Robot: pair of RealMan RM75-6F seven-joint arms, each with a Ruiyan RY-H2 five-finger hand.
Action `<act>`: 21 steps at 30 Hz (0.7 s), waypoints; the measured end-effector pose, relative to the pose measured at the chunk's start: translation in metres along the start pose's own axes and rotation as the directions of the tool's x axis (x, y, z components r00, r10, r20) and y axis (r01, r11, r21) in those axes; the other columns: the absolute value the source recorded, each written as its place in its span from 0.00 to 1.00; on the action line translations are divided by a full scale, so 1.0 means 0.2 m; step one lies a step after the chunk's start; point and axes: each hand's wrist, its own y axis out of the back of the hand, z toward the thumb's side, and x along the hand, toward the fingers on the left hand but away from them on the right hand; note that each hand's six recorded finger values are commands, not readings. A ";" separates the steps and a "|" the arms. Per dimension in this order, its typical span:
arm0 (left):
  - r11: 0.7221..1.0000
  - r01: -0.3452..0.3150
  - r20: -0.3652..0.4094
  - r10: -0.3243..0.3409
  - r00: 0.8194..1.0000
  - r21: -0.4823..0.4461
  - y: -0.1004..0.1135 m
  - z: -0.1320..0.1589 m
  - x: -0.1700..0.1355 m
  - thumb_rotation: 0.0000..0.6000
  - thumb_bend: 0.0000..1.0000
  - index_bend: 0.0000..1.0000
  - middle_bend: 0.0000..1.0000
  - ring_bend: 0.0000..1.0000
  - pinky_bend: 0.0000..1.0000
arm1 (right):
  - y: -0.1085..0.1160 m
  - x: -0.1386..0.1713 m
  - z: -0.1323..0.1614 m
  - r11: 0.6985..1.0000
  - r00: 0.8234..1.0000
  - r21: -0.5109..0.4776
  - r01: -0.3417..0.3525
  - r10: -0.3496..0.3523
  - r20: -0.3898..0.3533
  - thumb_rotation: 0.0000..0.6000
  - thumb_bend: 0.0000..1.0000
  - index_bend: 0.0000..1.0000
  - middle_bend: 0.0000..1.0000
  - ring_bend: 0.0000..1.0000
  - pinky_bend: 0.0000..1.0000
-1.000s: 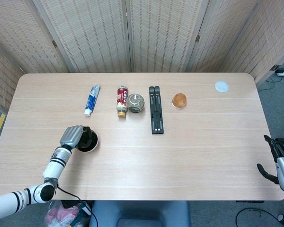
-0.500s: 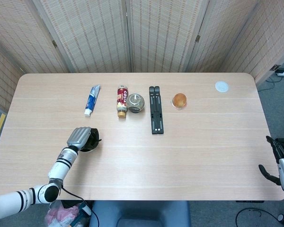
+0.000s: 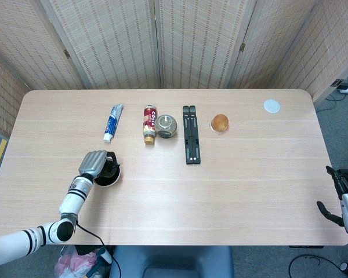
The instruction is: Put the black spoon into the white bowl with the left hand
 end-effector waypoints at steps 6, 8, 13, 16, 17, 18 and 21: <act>1.000 0.019 -0.012 -0.019 1.000 0.007 0.00 -0.04 -0.04 1.00 0.53 0.74 1.00 0.93 1.00 | -0.01 -0.01 0.00 1.000 1.000 -0.001 -0.003 0.003 -0.003 1.00 0.19 0.09 0.21 0.22 0.29; 0.999 0.031 -0.010 -0.030 0.999 0.009 -0.01 -0.04 -0.05 1.00 0.53 0.74 1.00 0.93 1.00 | -0.01 -0.01 0.00 1.000 1.000 -0.002 -0.004 0.004 -0.004 1.00 0.19 0.09 0.21 0.22 0.29; 0.999 0.053 0.008 -0.053 0.999 0.012 -0.03 -0.02 -0.09 1.00 0.53 0.74 1.00 0.93 1.00 | -0.01 -0.01 0.00 1.000 1.000 -0.003 -0.004 0.004 -0.004 1.00 0.19 0.09 0.21 0.22 0.29; 0.998 0.064 0.023 -0.064 0.998 0.008 -0.04 0.01 -0.09 1.00 0.53 0.74 1.00 0.93 1.00 | -0.01 0.00 -0.01 1.000 1.000 -0.004 -0.003 0.003 0.002 1.00 0.19 0.09 0.21 0.22 0.29; 0.998 0.067 0.028 -0.067 0.997 0.005 -0.04 0.03 -0.09 1.00 0.53 0.74 1.00 0.93 1.00 | -0.01 0.00 -0.01 1.000 1.000 -0.004 -0.002 0.002 0.004 1.00 0.19 0.09 0.21 0.22 0.29; 0.998 0.069 0.033 -0.069 0.997 0.003 -0.04 0.04 -0.09 1.00 0.53 0.74 1.00 0.93 1.00 | -0.01 0.00 -0.02 1.000 1.000 -0.004 -0.001 0.001 0.007 1.00 0.19 0.09 0.21 0.22 0.29; 0.998 0.070 0.042 -0.070 0.997 0.002 -0.04 0.06 -0.08 1.00 0.53 0.74 1.00 0.93 1.00 | 0.00 0.00 -0.03 1.000 1.000 -0.006 0.002 -0.002 0.013 1.00 0.19 0.09 0.21 0.22 0.29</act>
